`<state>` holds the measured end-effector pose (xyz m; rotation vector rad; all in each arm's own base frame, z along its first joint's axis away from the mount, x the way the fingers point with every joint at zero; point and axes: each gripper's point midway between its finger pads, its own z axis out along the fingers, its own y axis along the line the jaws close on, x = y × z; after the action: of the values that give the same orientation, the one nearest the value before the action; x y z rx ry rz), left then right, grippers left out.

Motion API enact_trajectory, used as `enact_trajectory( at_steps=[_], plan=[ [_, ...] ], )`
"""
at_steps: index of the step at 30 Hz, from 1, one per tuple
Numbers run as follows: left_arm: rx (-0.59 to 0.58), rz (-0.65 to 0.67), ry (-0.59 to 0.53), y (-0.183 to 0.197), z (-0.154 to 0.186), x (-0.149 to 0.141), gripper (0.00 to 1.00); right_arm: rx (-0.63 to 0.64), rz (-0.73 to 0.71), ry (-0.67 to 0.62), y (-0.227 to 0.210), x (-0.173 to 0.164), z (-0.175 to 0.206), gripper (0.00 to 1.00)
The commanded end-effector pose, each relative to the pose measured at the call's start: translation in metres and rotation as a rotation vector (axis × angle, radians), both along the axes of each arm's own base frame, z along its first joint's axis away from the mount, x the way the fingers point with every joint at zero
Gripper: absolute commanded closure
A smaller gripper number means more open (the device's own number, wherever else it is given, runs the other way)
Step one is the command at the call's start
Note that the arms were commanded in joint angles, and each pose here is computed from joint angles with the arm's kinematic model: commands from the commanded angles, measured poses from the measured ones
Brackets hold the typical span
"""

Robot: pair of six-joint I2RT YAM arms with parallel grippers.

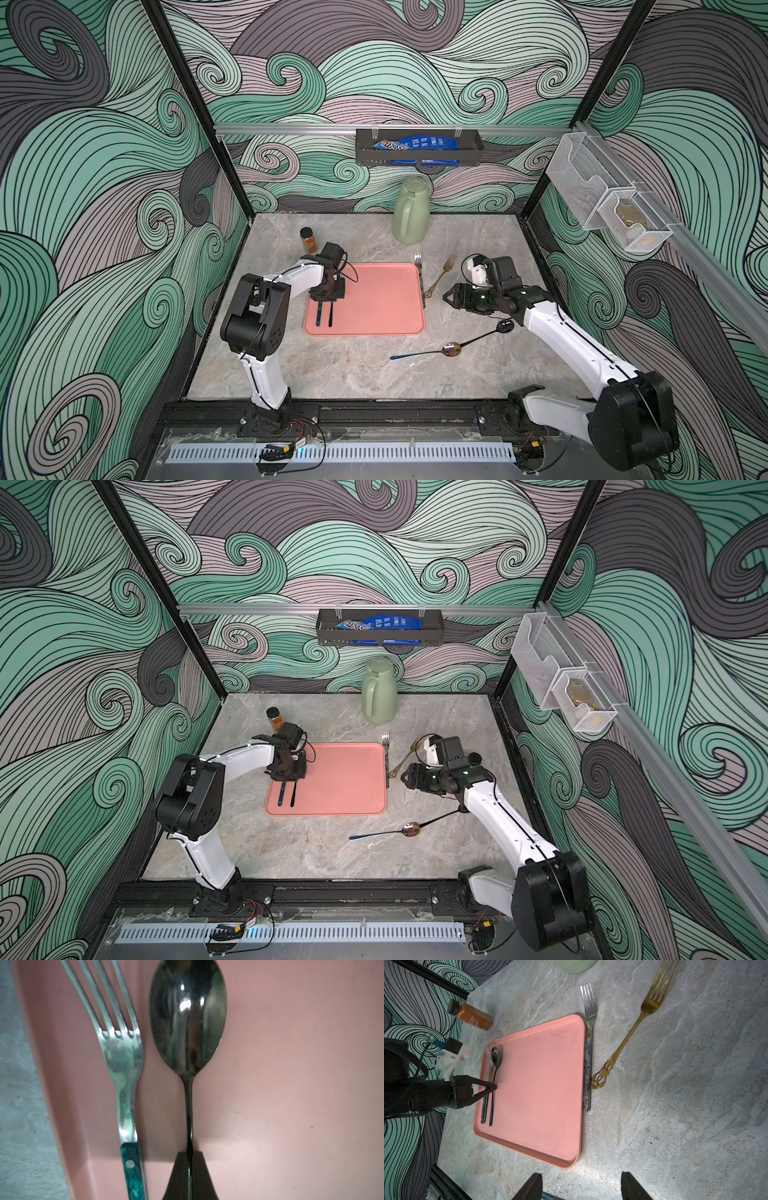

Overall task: Set the spoon and fork side by side
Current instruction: Place the spoon on the tray.

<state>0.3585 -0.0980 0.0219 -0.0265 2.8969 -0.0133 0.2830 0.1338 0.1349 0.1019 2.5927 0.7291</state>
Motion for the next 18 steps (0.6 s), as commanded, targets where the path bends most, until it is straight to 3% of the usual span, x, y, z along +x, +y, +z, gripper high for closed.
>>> enact_trajectory(
  at_steps=[1, 7, 12, 18],
  plan=[
    [0.01, 0.037, -0.031, 0.007, 0.01, 0.003, 0.84, -0.009, -0.004, -0.041, -0.005, 0.001, 0.015, 0.34],
    [0.0, 0.062, -0.088, 0.009, 0.039, -0.001, 0.7, -0.038, -0.049, -0.03, -0.025, 0.002, 0.015, 0.34],
    [-0.066, 0.036, -0.172, -0.005, 0.075, -0.017, 0.67, -0.023, -0.07, -0.064, -0.03, 0.001, 0.026, 0.34],
    [-0.159, -0.085, -0.298, -0.054, 0.115, -0.051, 0.68, -0.019, -0.135, -0.1, -0.041, 0.001, 0.033, 0.31]
  ],
)
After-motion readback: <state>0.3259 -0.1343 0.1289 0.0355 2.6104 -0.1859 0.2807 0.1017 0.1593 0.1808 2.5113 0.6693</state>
